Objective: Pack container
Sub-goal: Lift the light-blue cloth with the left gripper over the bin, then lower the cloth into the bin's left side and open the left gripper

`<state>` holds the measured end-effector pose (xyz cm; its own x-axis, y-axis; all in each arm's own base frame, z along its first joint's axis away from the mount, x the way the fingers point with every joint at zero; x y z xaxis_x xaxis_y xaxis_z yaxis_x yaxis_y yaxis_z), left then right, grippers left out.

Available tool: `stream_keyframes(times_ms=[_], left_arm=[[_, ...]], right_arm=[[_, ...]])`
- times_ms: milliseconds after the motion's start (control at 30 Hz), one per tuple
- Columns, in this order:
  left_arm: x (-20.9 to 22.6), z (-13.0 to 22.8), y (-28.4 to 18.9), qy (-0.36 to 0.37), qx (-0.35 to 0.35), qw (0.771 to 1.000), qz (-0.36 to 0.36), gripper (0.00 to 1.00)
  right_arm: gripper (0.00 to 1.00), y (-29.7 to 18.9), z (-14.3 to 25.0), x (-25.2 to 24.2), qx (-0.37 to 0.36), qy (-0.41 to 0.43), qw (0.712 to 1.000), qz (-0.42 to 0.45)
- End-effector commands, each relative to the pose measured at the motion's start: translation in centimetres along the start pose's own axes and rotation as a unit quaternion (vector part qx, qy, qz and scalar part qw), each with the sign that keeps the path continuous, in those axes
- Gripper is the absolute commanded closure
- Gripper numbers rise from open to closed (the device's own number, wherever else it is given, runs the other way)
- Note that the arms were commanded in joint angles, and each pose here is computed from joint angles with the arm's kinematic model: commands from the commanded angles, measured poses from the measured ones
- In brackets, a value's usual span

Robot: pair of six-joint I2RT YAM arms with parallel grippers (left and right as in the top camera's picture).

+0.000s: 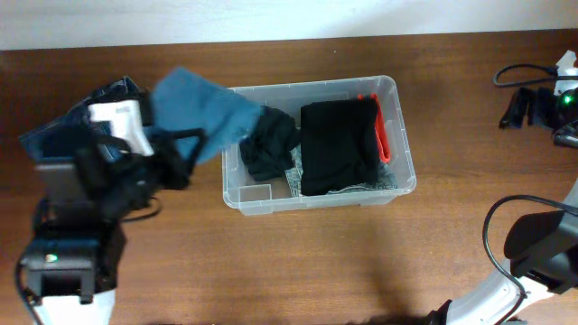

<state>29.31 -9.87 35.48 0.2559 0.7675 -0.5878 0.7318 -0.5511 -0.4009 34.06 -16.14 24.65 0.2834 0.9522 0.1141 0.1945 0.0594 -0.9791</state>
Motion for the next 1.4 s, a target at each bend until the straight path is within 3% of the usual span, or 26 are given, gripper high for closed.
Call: stream_keyframes(times_ms=[0,233,400,633,867,1033,1133,1267,1367], left_arm=[[0.3,0.4,2.6,0.064,0.004,0.996,-0.067,0.99],[2.4,6.1,10.8,0.082,0.127,0.982,-0.117,1.00],[3.5,10.6,13.9,0.082,0.211,0.965,-0.133,0.99],[5.5,15.2,15.3,0.070,0.296,0.938,-0.166,0.99],[7.2,16.3,13.7,0.023,0.314,0.921,-0.231,0.99],[7.4,16.8,13.1,0.020,0.328,0.914,-0.239,0.80],[7.5,16.9,12.9,0.020,0.331,0.912,-0.241,0.54],[7.4,16.8,13.1,0.021,0.328,0.914,-0.239,0.39],[7.1,15.9,13.3,0.025,0.316,0.918,-0.238,0.37]], right_arm=[[0.02,-0.3,0.0,0.0,-0.004,-0.001,1.000,0.003],[0.02,-0.3,0.0,0.0,-0.004,-0.001,1.000,0.003],[0.02,-0.3,0.0,0.0,-0.004,-0.001,1.000,0.003],[0.02,-0.3,0.0,0.0,-0.004,-0.001,1.000,0.003],[0.01,-0.3,0.0,0.0,-0.004,-0.001,1.000,0.003],[0.02,-0.3,0.0,0.0,-0.004,-0.001,1.000,0.003],[0.02,-0.3,0.0,0.0,-0.004,-0.001,1.000,0.003],[0.02,-0.3,0.0,0.0,-0.004,-0.001,1.000,0.003],[0.02,-0.3,0.0,0.0,-0.004,-0.001,1.000,0.003]])
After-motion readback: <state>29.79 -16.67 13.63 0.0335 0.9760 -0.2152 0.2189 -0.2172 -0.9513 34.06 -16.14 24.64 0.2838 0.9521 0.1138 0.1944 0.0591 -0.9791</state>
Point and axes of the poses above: each gripper's point midway between its finger pads, its own y axis out along the fingers, its own x axis along the line the jaws close on, z = x × y, the point moved 1 cm from there along -y, back along the fingers, and after that the axes turned 2 degrees about -y, right-handed, at the moved point
